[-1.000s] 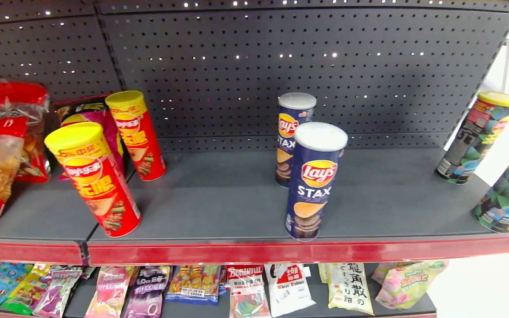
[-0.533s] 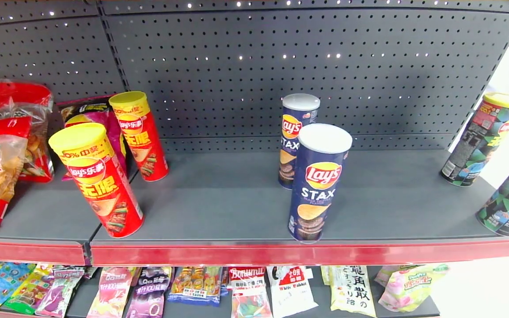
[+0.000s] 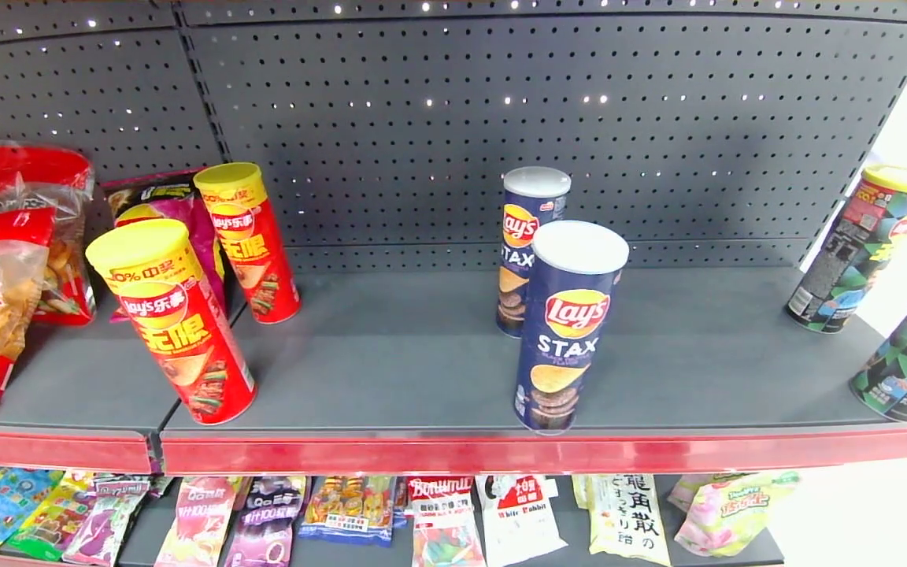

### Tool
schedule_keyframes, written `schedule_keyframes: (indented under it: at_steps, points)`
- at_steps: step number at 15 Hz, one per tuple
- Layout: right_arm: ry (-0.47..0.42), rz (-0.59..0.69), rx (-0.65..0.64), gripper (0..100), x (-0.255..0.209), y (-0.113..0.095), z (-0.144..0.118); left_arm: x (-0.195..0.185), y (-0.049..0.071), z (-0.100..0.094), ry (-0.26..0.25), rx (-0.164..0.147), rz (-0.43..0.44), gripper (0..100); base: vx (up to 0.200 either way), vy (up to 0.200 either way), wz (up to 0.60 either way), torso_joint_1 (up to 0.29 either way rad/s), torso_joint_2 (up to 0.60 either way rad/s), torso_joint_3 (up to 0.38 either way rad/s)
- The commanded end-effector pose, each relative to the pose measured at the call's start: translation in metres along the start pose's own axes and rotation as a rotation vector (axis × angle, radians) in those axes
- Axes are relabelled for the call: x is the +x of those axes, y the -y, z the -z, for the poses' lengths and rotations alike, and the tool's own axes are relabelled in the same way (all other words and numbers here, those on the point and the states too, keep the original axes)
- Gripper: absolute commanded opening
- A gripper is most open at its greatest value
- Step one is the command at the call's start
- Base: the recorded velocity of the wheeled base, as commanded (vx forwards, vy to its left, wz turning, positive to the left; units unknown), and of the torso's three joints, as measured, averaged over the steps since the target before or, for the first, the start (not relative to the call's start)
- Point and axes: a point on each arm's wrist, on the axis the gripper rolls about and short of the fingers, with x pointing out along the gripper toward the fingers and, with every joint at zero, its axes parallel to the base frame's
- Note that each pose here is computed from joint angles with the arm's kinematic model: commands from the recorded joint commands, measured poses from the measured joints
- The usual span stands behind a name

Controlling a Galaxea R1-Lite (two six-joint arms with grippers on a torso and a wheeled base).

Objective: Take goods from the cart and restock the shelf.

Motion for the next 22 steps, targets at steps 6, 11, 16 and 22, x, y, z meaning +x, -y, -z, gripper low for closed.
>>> schedule_keyframes:
  at_steps: [6,11,16,22]
  points:
    - [-0.349,-0.095,-0.035,100,0.108,-0.008,-0.003,0.001,-0.001,0.003,-0.014,-0.034,-0.037,100,0.0,0.0,0.0,0.0,0.0,0.0]
    - [-0.45,-0.146,-0.053,100,0.142,-0.019,0.006,0.001,-0.001,0.004,-0.016,-0.029,-0.037,100,0.0,0.0,0.0,0.0,0.0,0.0]
    - [-0.506,-0.108,-0.063,100,0.175,-0.021,0.007,0.001,-0.001,0.004,-0.016,-0.031,-0.037,100,0.0,0.0,0.0,0.0,0.0,0.0]
    - [-0.556,-0.041,-0.088,100,0.202,-0.021,0.012,0.001,-0.001,0.004,-0.016,-0.031,-0.037,100,0.0,0.0,0.0,0.0,0.0,0.0]
